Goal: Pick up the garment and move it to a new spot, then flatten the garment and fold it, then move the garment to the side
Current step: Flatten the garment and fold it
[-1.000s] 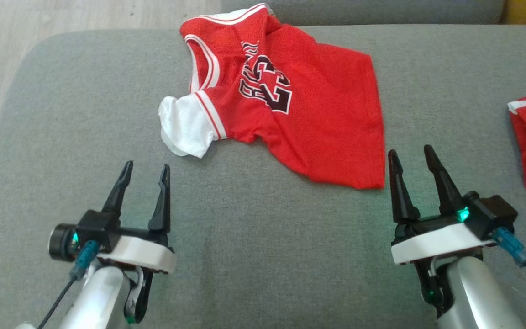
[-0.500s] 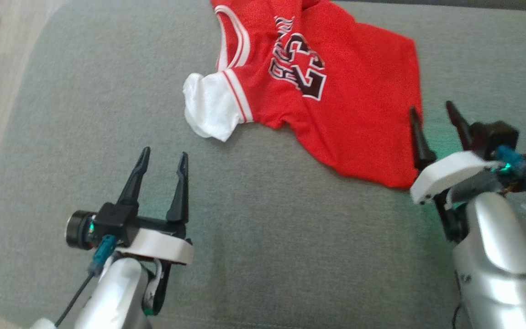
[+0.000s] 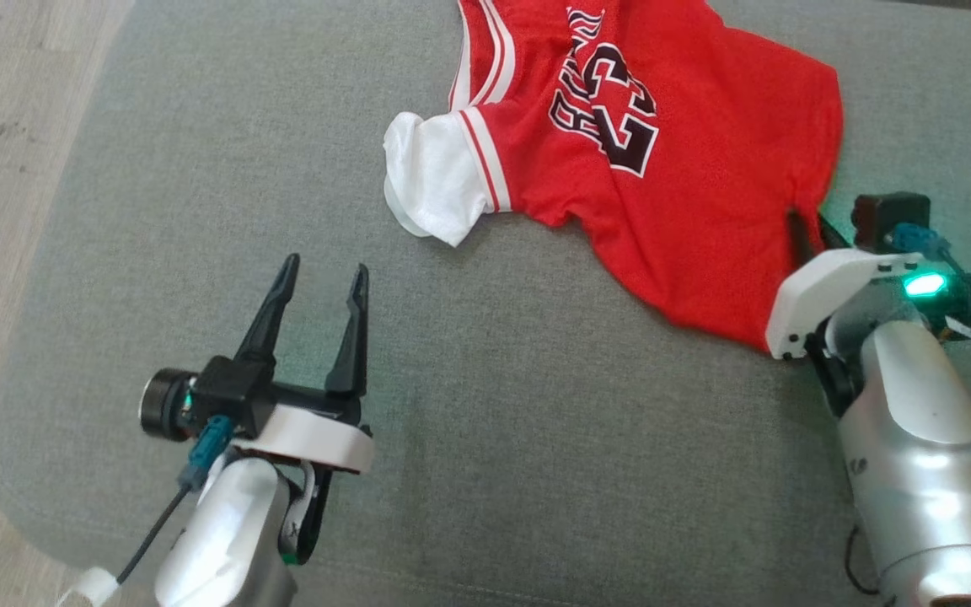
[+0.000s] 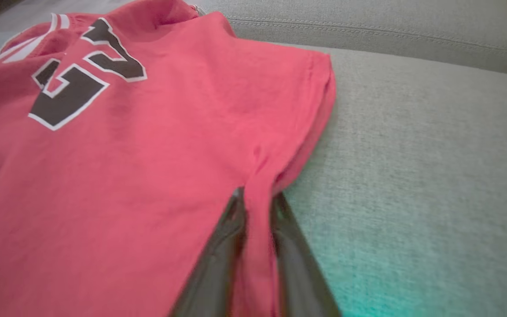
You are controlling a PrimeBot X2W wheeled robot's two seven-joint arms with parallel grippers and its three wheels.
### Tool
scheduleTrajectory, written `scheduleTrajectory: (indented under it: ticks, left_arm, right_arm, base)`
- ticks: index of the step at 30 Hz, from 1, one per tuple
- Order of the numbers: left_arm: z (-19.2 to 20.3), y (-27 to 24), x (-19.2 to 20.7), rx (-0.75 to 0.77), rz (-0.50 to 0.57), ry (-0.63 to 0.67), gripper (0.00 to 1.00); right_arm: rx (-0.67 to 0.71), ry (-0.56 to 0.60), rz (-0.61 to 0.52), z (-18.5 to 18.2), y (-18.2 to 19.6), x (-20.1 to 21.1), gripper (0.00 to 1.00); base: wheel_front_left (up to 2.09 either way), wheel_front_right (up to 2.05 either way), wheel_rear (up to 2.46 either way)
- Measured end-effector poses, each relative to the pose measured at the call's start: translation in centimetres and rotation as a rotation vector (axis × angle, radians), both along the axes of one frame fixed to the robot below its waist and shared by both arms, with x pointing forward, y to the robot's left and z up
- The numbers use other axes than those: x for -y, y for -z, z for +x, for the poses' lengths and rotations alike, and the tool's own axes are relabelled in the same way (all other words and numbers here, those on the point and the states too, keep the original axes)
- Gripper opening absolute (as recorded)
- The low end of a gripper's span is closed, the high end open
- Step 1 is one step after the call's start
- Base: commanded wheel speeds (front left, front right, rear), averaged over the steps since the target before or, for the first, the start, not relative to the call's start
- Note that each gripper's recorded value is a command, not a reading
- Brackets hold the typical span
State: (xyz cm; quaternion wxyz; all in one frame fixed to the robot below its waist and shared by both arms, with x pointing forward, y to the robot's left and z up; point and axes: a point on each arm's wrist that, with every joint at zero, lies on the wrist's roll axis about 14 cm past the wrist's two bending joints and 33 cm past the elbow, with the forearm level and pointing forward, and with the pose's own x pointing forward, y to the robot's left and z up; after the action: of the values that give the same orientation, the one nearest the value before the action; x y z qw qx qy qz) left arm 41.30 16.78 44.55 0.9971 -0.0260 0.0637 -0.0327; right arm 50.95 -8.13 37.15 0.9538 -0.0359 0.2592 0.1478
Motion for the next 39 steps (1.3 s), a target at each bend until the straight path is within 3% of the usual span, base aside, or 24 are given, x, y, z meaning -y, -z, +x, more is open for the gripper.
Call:
scheduleTrajectory:
  ticks: [6,8,16,17,18,23,30,33,39]
  left_arm:
    - [0.2,-0.6,0.2,0.017,0.007,0.007,1.00]
    - [0.3,-0.9,0.5,0.028,0.005,0.019,1.00]
    - [0.7,-1.9,1.3,0.059,0.003,0.041,1.00]
    - [0.8,-2.0,1.4,0.062,0.003,0.044,1.00]
    - [0.8,-2.1,1.5,0.065,0.002,0.049,1.00]
    - [1.2,-2.5,2.6,0.078,-0.003,0.079,1.00]
    - [0.8,-2.4,4.0,0.076,-0.012,0.115,1.00]
    - [1.1,-2.4,4.4,0.076,-0.012,0.130,1.00]
    - [1.8,-2.2,5.7,0.074,-0.011,0.169,1.00]
  right_arm:
    - [0.043,0.062,-0.112,0.3,-0.8,4.0,0.00]
    - [0.075,0.113,-0.171,0.6,-1.9,7.0,0.00]
    - [0.121,0.196,-0.254,0.1,-3.7,11.6,0.00]
    - [0.133,0.204,-0.256,0.0,-4.0,12.0,0.67]
    - [0.148,0.212,-0.258,-0.1,-4.3,12.3,1.00]
    - [0.284,0.226,-0.223,-0.4,-6.6,12.4,1.00]
    - [0.420,0.185,0.053,-2.0,-9.7,8.0,1.00]
    - [0.482,0.187,0.131,-4.4,-11.0,7.6,1.00]
    - [0.475,0.240,0.193,-9.3,-10.1,8.8,1.00]
  base:
    - [0.00,0.00,0.00]
    - [0.00,0.00,0.00]
    - [0.00,0.00,0.00]
    - [0.00,0.00,0.00]
    - [0.00,0.00,0.00]
    - [0.00,0.00,0.00]
    - [0.00,0.00,0.00]
    - [0.00,0.00,0.00]
    - [0.00,0.00,0.00]
